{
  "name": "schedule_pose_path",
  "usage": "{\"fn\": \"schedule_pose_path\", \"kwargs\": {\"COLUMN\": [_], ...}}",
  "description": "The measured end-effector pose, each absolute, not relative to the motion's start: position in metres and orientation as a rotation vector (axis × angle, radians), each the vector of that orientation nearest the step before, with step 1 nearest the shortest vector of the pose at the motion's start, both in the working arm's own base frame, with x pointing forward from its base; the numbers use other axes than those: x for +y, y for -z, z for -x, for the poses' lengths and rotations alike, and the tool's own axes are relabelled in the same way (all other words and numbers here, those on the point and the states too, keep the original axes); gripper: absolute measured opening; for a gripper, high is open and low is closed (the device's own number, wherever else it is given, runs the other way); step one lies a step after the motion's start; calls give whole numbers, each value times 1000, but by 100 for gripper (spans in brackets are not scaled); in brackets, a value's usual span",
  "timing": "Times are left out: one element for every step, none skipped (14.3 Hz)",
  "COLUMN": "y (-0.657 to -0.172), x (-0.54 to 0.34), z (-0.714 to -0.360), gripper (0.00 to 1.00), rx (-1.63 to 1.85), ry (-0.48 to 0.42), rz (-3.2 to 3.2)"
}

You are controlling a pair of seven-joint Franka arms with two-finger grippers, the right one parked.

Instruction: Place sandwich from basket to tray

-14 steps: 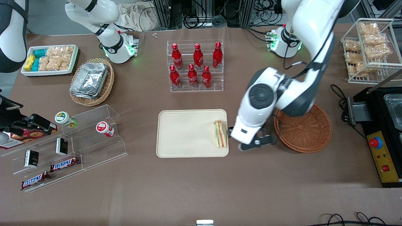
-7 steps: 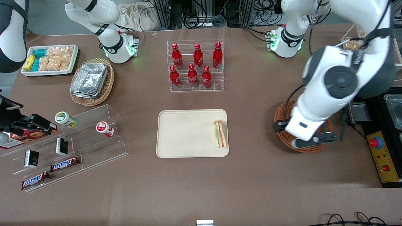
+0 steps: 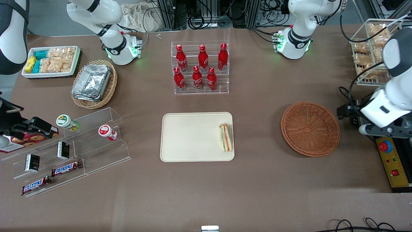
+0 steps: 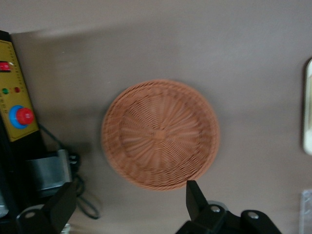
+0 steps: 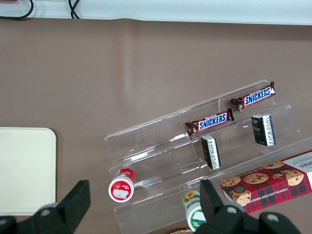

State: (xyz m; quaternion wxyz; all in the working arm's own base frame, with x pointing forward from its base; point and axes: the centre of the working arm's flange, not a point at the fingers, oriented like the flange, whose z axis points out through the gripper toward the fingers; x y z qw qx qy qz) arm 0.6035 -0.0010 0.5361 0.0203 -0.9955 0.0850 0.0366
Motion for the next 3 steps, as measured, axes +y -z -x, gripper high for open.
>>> {"fn": "schedule_pose_path", "kwargs": {"y": [-536, -536, -537], "x": [10, 15, 15], "z": [-602, -603, -603], "gripper": [100, 100, 100], "rx": [289, 308, 340], "ry": [-117, -115, -110], "rz": [3088, 3088, 3085]}}
